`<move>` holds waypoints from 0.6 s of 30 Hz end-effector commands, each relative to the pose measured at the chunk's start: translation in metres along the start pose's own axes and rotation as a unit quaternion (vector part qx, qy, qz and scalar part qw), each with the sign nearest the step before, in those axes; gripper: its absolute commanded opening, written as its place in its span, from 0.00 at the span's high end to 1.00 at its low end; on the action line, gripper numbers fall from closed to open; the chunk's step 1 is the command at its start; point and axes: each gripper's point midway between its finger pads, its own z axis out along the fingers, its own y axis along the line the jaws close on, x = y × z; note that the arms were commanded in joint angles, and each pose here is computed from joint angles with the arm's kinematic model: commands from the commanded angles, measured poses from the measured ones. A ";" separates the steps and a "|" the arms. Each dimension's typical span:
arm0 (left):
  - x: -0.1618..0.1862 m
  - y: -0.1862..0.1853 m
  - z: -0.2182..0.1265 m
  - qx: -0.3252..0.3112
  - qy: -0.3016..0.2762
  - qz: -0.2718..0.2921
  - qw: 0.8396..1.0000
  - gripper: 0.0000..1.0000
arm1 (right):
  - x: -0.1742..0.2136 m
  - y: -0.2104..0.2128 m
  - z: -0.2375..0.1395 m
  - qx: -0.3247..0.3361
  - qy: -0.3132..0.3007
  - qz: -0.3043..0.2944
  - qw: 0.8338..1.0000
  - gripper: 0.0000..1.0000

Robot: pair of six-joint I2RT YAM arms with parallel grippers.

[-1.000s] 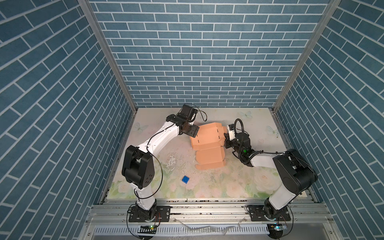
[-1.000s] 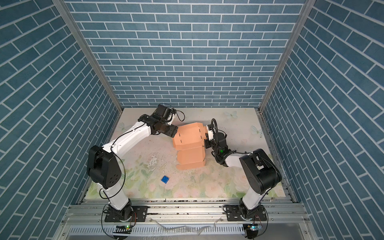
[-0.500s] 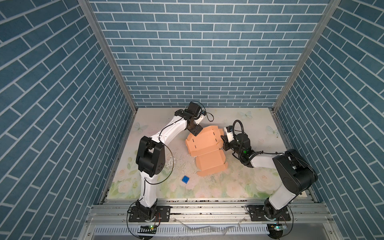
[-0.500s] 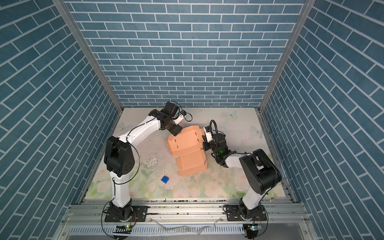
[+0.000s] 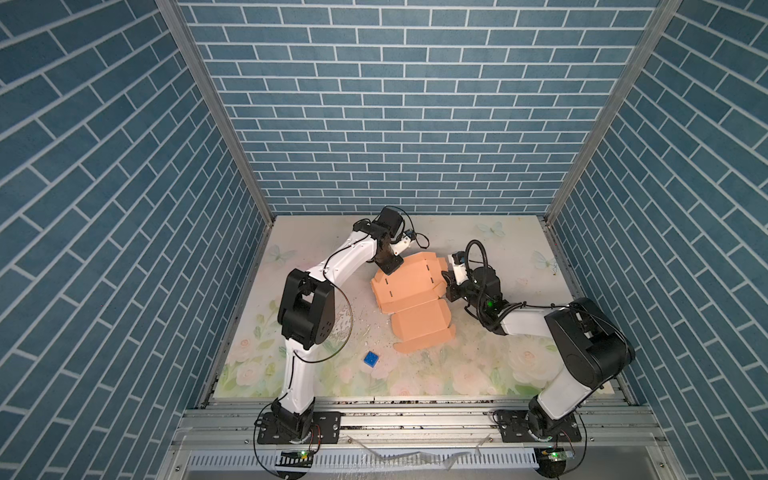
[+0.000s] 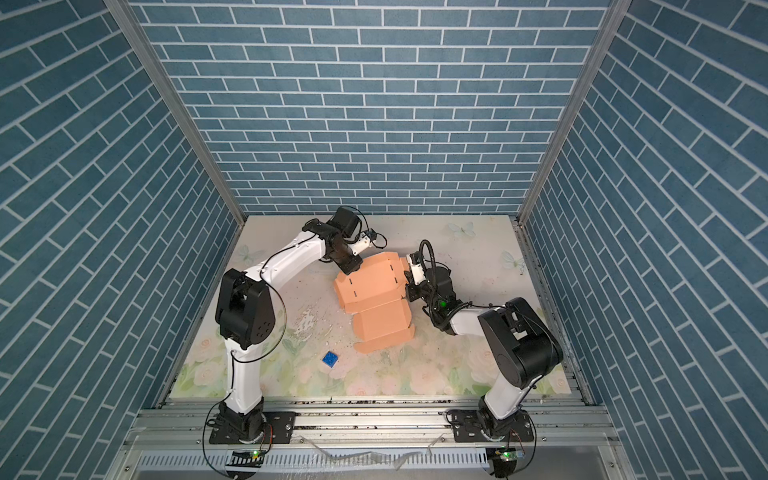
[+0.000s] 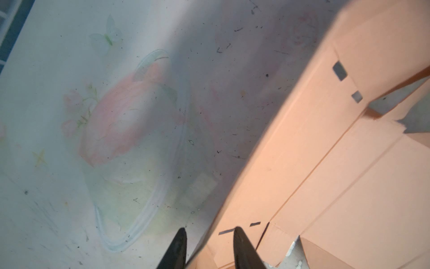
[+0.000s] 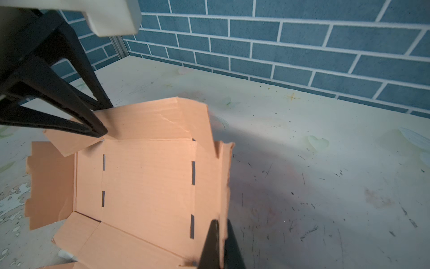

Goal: Fold the paper box

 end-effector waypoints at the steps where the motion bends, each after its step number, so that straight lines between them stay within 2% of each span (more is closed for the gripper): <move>1: 0.000 -0.004 0.005 0.013 0.008 0.003 1.000 0.69 | -0.014 -0.002 0.005 -0.001 -0.021 -0.017 1.000 0.96; 7: 0.002 -0.002 0.005 0.003 0.005 0.001 1.000 0.69 | -0.013 -0.002 0.006 -0.001 -0.021 -0.015 1.000 0.96; 13: 0.005 0.000 0.010 -0.012 0.013 0.002 1.000 0.61 | -0.015 -0.004 0.004 0.002 -0.026 -0.014 1.000 0.96; 18: 0.006 -0.002 0.014 -0.012 0.021 0.007 1.000 0.61 | -0.016 -0.004 0.003 0.000 -0.029 -0.012 1.000 0.96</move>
